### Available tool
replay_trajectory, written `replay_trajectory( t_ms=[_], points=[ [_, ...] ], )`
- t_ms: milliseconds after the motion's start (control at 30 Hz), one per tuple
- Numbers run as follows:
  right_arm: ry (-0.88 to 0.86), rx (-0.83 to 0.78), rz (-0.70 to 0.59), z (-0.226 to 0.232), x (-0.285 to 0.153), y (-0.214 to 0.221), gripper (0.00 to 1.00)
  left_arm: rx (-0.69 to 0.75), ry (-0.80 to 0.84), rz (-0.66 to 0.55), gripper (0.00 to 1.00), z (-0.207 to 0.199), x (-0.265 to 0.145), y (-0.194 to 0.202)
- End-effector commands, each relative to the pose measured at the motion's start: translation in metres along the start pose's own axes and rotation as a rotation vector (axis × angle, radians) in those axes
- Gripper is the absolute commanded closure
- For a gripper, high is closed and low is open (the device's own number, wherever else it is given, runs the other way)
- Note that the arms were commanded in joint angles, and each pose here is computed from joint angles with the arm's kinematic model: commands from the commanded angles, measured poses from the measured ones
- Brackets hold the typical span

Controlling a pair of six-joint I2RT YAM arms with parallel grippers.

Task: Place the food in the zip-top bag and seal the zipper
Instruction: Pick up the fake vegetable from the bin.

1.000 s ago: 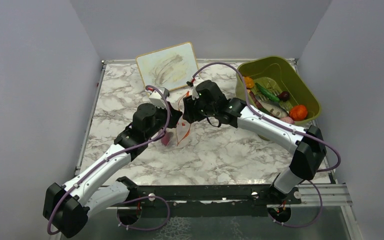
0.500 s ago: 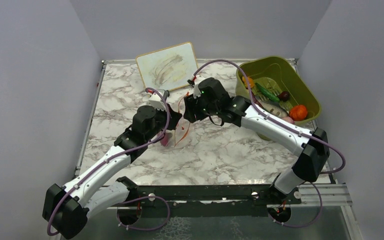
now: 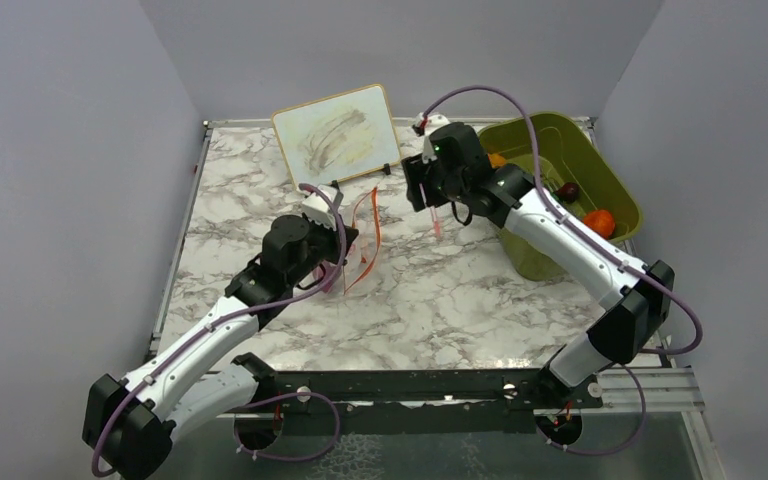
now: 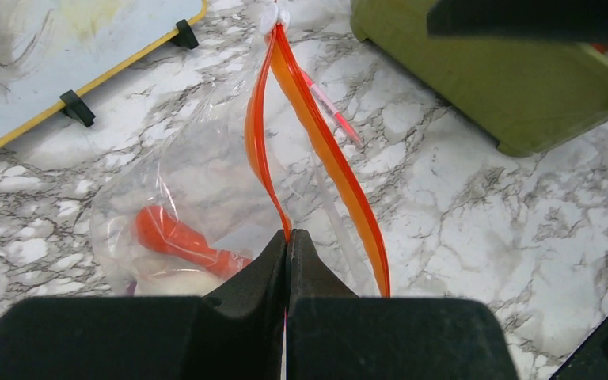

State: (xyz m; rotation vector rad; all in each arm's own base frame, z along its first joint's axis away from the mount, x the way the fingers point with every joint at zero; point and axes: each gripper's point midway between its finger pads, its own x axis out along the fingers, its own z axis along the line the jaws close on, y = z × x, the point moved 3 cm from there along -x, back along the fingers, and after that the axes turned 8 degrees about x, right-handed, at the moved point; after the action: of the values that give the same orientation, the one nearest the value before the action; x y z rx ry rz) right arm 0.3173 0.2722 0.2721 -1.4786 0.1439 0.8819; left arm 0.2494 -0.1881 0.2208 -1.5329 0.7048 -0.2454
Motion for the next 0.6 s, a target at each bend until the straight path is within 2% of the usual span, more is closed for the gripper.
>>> replay_trajectory(
  t_ms=[0,167,333,567],
  points=[
    [0.2,0.022,-0.052,-0.064,-0.015,-0.027,0.39,0.104,-0.015,0.006,1.0,0.006,-0.005,0.008],
    [0.42,0.047,-0.054,-0.13,-0.019,-0.039,0.36,0.131,0.002,-0.013,1.0,0.005,-0.009,0.01],
    [0.574,0.044,-0.016,-0.185,-0.025,-0.041,0.36,0.15,0.009,-0.026,1.0,0.005,-0.012,0.008],
    [0.761,-0.012,0.084,-0.244,-0.02,-0.025,0.49,0.156,0.019,-0.027,1.0,0.004,-0.014,0.012]
  ],
)
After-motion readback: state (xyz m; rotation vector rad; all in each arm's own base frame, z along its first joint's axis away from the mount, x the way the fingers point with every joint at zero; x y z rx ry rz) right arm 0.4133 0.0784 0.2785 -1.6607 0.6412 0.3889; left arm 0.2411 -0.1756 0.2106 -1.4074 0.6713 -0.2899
